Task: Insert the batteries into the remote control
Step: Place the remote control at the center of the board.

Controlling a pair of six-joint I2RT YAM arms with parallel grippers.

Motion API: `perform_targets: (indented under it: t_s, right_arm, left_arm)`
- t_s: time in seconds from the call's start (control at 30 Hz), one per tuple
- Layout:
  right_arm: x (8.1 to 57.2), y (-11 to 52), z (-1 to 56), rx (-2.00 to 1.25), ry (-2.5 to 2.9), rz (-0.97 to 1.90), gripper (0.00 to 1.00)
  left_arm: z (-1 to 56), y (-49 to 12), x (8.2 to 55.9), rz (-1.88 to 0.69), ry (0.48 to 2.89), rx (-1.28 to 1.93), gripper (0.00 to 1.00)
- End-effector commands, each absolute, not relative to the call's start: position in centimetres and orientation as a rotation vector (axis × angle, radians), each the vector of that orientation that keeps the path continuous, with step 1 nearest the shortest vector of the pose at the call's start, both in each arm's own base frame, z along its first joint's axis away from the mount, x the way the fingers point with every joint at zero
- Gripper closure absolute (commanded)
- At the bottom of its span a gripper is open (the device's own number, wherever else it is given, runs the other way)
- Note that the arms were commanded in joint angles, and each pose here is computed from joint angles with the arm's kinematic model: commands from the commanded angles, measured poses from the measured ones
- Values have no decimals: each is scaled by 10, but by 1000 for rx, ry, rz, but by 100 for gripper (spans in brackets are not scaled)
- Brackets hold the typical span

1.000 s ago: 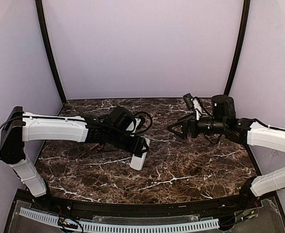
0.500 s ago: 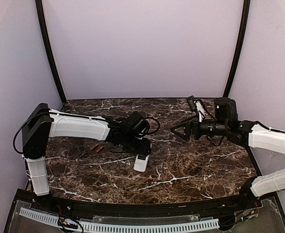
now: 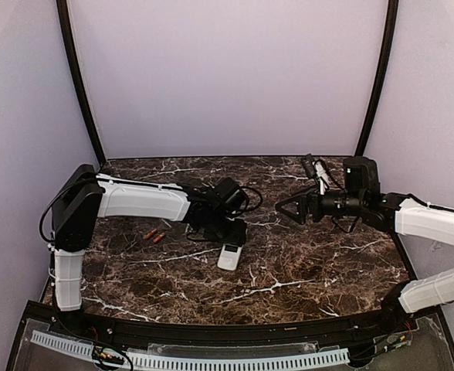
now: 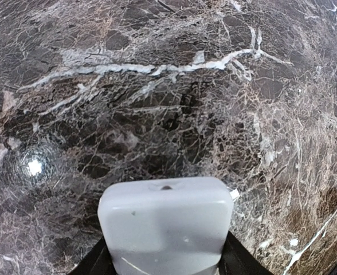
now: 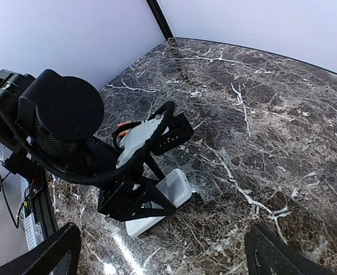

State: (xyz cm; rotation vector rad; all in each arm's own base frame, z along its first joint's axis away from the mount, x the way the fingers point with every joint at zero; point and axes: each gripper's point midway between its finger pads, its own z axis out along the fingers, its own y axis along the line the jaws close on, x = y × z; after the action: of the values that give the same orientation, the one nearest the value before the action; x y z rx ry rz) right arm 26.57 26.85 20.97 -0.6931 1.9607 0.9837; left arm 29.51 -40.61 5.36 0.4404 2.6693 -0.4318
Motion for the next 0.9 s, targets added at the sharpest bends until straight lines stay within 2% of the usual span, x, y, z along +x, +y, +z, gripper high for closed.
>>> perform_targets:
  t_s: [0.0,0.23,0.4,0.47,0.6,0.7,0.73,0.77,0.8,0.83,0.87]
  right_arm:
    - [272,261,212,-663,1942,996,1]
    - [281,251,215,-638,1938,987,1]
    - [293,250,206,-623,1983,966,1]
    - [298,251,202,-624,2003,962,1]
    - [310,253,187,-622,2077,931,2]
    - [314,262,169,-665,2155,963,9]
    - [315,267,160,-681,2182,989,13]
    - [315,271,155,-697,2195,1012,15]
    - [316,275,149,-707,2211,1026,18]
    - [318,279,145,-719,2224,1031,19]
    - [321,283,143,-740,2226,1035,21]
  left_arm:
    - [37,-402,294,-358,2697,469,46]
    - [33,-409,297,-395,2706,486,38]
    - [45,-414,299,-442,2684,501,12]
    - [61,-415,301,-464,2643,516,7]
    - [110,-402,310,-506,2502,530,2]
    - [162,-378,319,-585,2351,497,2]
    - [155,-368,315,-578,2355,506,2]
    - [180,-362,317,-618,2273,523,1]
    - [168,-352,310,-594,2281,547,1]
    - [188,-347,308,-602,2202,580,1]
    - [176,-338,300,-566,2198,635,1]
